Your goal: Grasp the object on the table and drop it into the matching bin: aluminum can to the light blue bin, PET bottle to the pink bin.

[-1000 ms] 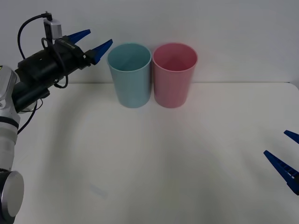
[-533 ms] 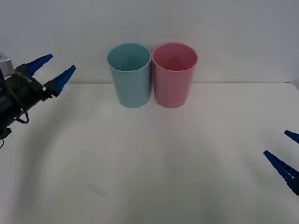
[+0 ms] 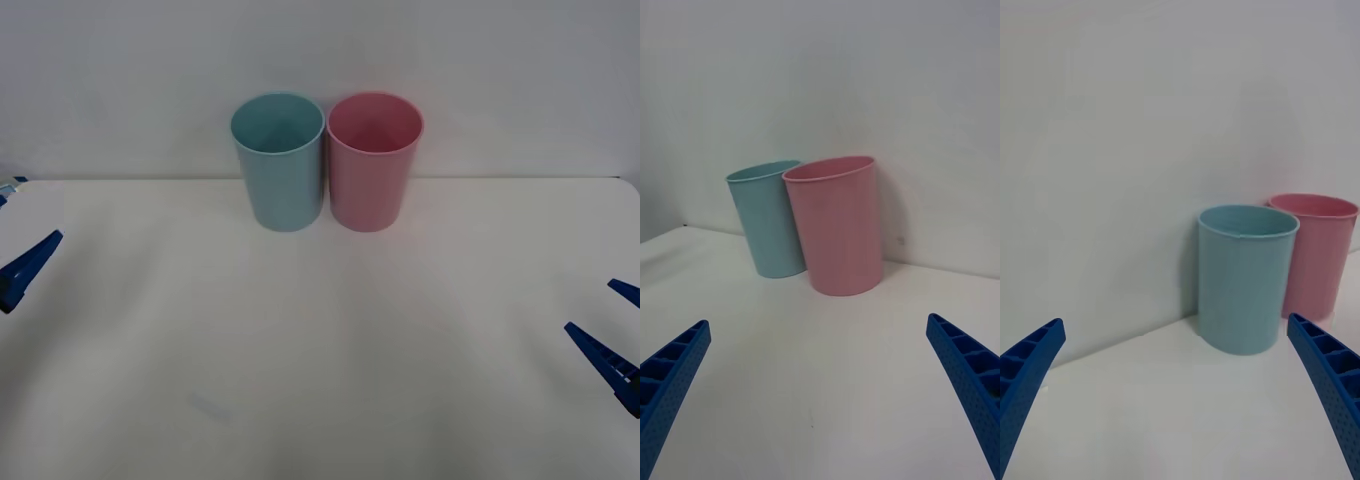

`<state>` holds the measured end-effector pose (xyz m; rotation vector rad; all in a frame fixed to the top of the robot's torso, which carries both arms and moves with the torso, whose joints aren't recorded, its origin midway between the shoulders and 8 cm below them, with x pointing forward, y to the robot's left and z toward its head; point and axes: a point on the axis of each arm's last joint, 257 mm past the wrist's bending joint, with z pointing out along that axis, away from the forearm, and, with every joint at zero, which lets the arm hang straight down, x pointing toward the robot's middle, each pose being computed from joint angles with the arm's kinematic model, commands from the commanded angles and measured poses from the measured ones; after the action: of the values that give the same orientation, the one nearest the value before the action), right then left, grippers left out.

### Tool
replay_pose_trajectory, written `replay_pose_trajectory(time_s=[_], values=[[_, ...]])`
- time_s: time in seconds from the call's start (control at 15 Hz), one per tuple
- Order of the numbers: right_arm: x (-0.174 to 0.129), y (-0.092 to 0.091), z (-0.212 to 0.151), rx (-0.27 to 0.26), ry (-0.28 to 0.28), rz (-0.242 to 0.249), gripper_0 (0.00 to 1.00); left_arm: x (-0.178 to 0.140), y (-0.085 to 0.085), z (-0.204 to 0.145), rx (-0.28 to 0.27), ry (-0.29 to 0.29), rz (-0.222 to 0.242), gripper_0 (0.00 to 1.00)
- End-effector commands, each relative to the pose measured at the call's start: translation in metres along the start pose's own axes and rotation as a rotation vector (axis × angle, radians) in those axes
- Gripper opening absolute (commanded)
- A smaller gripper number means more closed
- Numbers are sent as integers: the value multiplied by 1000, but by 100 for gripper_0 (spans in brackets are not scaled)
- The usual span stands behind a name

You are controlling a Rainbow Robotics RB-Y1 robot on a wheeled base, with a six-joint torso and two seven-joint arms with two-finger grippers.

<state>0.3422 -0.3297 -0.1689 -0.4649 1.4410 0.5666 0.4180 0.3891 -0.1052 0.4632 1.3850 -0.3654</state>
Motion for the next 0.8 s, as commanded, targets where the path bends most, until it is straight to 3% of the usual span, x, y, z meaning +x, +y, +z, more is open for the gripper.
replay_pose_trajectory(time_s=[0.07,0.27,0.47,0.8], values=[[0,0,0,0,0,0,100,9,0,-38,-3,50,-1,100],[0,0,0,0,0,0,100,15,-6,-74,-3,82,-23,100],[0,0,0,0,0,0,100,21,-11,-88,-9,94,-44,100],[0,0,0,0,0,0,100,25,-17,-87,5,97,-66,100]])
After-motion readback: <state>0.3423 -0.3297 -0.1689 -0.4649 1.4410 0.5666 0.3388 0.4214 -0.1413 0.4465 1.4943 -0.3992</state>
